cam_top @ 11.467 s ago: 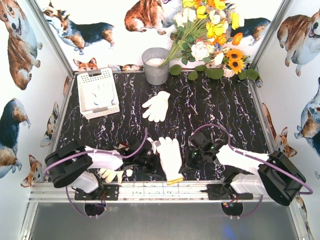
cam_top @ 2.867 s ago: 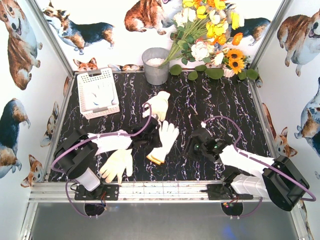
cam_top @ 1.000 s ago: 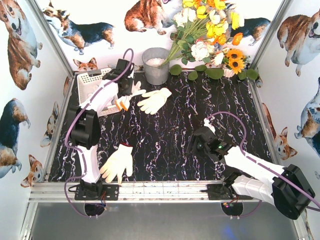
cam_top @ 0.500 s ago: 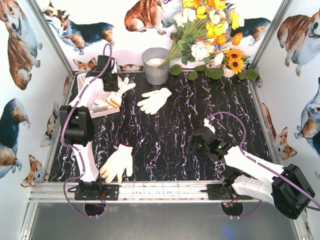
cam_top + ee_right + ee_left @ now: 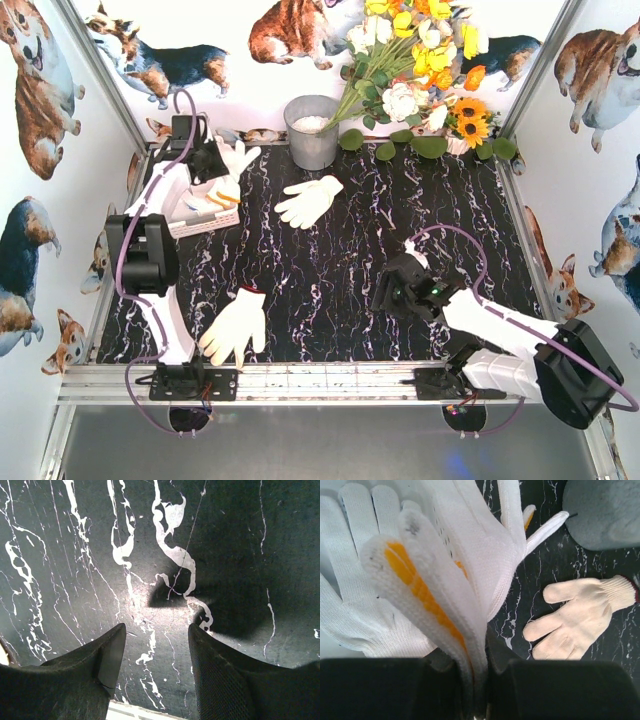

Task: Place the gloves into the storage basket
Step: Place the glove in the bin.

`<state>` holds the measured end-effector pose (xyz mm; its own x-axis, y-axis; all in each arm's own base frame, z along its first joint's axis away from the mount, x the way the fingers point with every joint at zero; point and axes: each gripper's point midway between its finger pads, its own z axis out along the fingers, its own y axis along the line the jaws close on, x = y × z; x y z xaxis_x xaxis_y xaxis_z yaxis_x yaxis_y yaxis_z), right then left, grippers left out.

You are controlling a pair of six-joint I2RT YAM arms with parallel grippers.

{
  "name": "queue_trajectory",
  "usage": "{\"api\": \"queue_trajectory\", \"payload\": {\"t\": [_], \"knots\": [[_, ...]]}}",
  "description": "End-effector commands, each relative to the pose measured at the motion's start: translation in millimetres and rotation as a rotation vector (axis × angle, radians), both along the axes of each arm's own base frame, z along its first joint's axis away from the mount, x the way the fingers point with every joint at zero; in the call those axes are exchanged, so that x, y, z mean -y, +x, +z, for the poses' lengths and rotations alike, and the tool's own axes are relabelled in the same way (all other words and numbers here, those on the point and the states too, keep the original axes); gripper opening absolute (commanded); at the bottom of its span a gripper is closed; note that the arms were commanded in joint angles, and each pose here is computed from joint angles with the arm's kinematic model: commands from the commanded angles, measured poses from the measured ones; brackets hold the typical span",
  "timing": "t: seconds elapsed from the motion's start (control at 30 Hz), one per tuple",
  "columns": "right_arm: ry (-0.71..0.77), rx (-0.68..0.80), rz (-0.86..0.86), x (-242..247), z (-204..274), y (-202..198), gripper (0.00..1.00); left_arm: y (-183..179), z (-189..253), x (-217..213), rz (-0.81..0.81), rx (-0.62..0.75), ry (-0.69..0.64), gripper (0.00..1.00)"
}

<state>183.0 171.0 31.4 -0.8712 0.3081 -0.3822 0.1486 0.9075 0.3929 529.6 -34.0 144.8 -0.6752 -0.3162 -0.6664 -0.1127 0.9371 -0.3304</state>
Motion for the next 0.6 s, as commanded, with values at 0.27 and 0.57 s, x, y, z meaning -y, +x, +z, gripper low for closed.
{"api": "queue_trajectory", "payload": {"t": [0.27, 0.57], "knots": [[0.031, 0.008, 0.013, -14.8, 10.0, 12.1, 0.55, 4.6, 37.0, -21.1, 0.149, 0.189, -0.111, 0.00], [0.029, 0.005, 0.017, -15.7, 12.4, 12.8, 0.55, -4.1, 17.9, -40.9, 0.227, 0.200, -0.134, 0.00]]}}
